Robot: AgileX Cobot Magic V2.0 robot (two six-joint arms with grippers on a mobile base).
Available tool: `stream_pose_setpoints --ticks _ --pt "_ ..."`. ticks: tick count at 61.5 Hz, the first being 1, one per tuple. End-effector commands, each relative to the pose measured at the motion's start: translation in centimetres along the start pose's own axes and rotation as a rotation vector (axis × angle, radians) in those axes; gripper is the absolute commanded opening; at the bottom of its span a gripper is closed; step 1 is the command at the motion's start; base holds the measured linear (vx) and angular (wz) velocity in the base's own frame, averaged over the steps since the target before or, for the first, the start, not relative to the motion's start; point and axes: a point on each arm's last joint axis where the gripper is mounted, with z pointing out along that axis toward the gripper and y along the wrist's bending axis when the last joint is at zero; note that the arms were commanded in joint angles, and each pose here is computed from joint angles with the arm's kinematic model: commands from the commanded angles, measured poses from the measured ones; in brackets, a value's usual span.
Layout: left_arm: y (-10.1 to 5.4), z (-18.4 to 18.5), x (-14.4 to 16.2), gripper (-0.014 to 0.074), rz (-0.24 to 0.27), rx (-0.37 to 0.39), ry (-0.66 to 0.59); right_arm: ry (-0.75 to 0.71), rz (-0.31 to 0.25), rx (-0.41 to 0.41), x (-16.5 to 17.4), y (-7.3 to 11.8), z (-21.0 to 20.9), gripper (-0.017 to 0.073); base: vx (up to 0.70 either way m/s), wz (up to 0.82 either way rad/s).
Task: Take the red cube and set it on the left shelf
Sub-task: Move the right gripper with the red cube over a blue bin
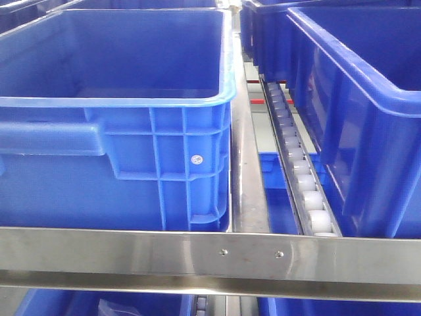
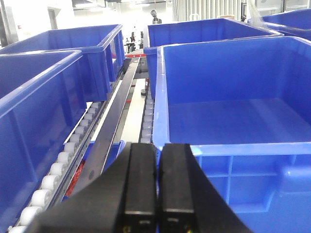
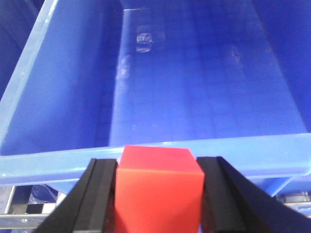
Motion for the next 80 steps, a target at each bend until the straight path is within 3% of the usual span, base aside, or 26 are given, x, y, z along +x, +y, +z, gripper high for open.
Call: stream_pose_setpoints --ticks 1,37,53,68,80 --pt "0.0 0.1 0.1 0.0106 -0.005 -0.006 -0.052 -0.103 -0.008 -0.021 -1.6 0.3 -0.2 0.0058 0.0 0.0" --pt "0.0 0.1 0.1 0.0106 -0.005 -0.006 -0.052 -0.105 -0.008 -0.022 -1.7 0.3 -0.2 0.0058 0.01 -0.04" --pt "0.0 0.1 0.1 0.0106 -0.005 -0.006 -0.052 -0.227 -0.039 -0.055 -3.1 0.8 0.2 0.0058 0.0 0.0" --pt "0.0 0.1 0.1 0.0106 -0.005 -0.006 -0.052 -0.233 -0.127 -0.062 -7.6 2.0 4.6 0.0058 0.0 -0.01" --pt "0.0 0.1 0.1 0.0106 -0.005 -0.006 -0.052 -0.17 -0.159 -0.055 -11.3 3.1 10.5 0.006 0.0 0.0"
